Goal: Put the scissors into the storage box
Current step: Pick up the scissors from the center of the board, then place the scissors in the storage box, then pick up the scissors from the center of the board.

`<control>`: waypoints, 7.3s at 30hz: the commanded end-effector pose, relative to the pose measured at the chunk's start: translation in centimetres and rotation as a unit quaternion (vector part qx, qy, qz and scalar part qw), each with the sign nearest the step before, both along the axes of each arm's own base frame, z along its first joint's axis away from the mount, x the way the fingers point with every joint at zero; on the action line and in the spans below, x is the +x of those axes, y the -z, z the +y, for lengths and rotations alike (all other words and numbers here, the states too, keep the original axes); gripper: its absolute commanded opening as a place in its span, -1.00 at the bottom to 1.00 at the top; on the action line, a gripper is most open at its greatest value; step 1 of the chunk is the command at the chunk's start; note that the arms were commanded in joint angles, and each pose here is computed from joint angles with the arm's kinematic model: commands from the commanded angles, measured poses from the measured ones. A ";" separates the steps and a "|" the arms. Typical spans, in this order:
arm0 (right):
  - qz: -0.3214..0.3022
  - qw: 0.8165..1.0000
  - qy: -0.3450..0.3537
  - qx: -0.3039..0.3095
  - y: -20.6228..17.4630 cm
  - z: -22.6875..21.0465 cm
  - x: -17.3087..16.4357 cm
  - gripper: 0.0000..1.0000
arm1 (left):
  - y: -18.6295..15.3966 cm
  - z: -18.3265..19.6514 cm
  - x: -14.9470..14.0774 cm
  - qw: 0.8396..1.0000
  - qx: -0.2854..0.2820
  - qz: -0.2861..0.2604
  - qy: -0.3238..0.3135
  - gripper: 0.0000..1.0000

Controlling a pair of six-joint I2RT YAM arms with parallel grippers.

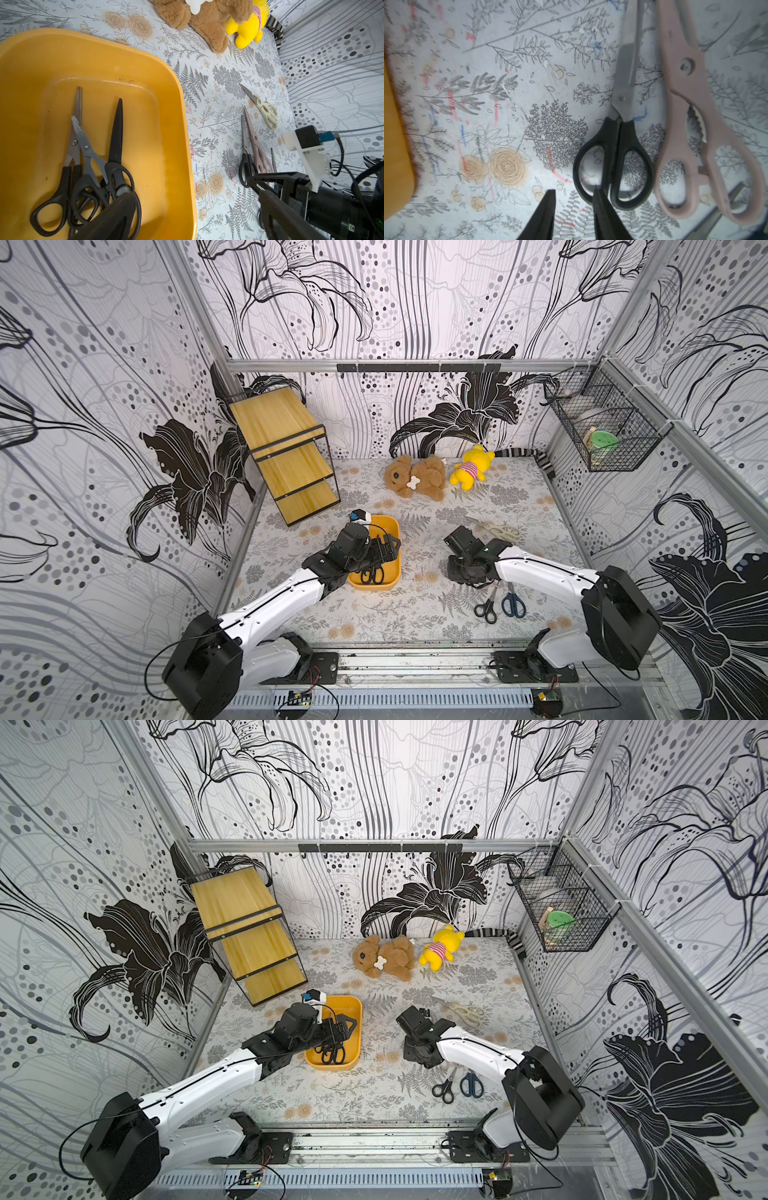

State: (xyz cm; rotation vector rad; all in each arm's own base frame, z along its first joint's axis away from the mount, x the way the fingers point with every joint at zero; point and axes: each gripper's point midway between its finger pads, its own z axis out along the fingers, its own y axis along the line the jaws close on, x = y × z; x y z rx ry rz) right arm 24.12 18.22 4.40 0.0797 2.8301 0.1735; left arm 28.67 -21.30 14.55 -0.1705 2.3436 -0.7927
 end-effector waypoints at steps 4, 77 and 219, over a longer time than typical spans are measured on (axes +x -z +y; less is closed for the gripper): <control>0.014 1.000 -0.020 -0.014 1.5 0.3 0.4 -0.37 | -0.2 1.2 0.2 0.999 0.001 -0.015 -0.035 0.95; -0.054 0.967 -0.195 0.153 -6.6 27.0 -0.4 -1.00 | 6.4 16.8 0.7 0.955 -0.117 0.047 -0.270 0.95; -0.111 0.977 -0.135 0.120 -13.3 13.3 4.8 -1.00 | 1.1 9.5 1.6 0.981 -0.065 0.000 -0.183 0.95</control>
